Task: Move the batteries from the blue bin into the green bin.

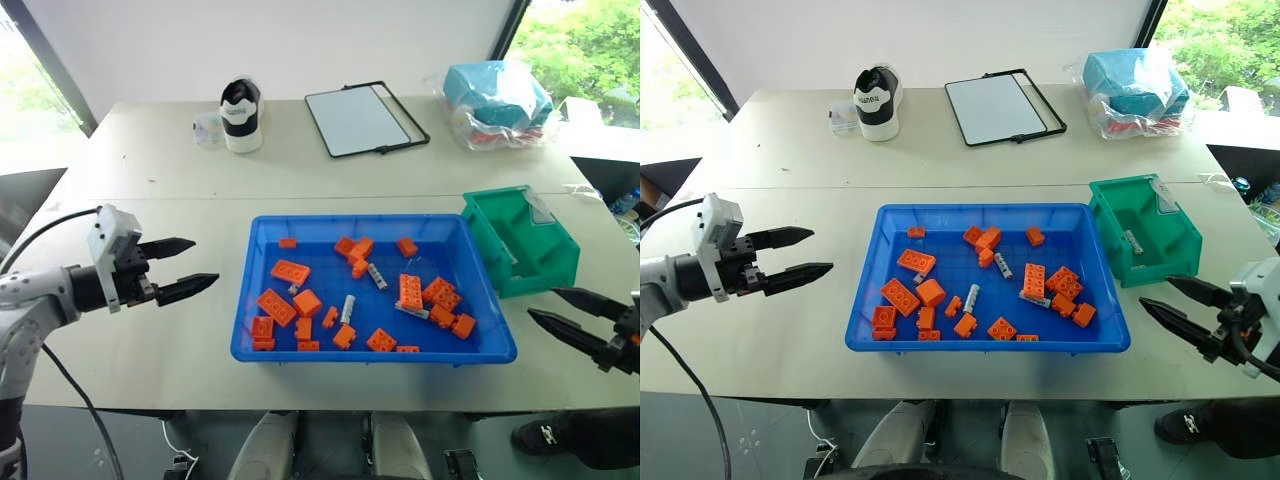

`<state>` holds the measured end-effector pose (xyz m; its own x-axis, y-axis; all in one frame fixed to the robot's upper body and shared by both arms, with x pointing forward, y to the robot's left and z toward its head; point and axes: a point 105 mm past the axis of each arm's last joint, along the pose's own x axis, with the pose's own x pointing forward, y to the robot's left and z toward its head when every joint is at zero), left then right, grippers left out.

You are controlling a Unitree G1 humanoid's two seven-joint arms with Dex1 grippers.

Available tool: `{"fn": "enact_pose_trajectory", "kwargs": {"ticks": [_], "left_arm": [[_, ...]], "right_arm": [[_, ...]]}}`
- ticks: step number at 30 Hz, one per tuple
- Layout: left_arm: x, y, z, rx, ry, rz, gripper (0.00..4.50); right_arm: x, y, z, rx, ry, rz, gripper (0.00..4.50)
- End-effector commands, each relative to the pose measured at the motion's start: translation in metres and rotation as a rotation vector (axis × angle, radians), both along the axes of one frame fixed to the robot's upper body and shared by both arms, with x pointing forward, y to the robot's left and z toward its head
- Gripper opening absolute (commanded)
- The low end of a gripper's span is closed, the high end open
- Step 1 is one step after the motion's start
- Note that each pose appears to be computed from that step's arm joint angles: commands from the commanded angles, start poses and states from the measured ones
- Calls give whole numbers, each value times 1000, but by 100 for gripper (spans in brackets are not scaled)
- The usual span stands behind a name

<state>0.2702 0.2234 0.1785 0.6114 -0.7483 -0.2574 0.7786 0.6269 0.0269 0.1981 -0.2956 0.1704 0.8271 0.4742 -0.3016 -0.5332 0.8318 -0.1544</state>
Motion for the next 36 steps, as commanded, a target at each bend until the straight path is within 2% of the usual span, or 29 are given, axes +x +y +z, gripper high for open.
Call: {"fn": "enact_pose_trajectory", "kwargs": {"ticks": [1,11,19,21,24,28,30,36], "left_arm": [[0,-4,18,-3,-63,-3,450],[-1,-24,26,-10,-71,-33,450],[-13,-38,28,-18,-35,-86,450],[-13,-39,31,-18,-38,-94,450],[-13,-40,36,-16,-42,-105,450],[-15,-35,34,23,-38,-106,450],[-14,-28,32,42,-34,-87,450],[-18,-14,29,74,-33,-48,450]], "right_arm": [[0,0,3,-3,-25,9,286],[4,-3,6,-54,-20,29,286],[19,12,32,-110,-50,90,286],[26,24,37,-102,-52,114,340],[42,62,43,-100,-80,216,445],[63,112,44,-64,-95,322,445],[78,151,30,-62,-69,411,445],[101,229,10,-59,-7,580,445]]}}
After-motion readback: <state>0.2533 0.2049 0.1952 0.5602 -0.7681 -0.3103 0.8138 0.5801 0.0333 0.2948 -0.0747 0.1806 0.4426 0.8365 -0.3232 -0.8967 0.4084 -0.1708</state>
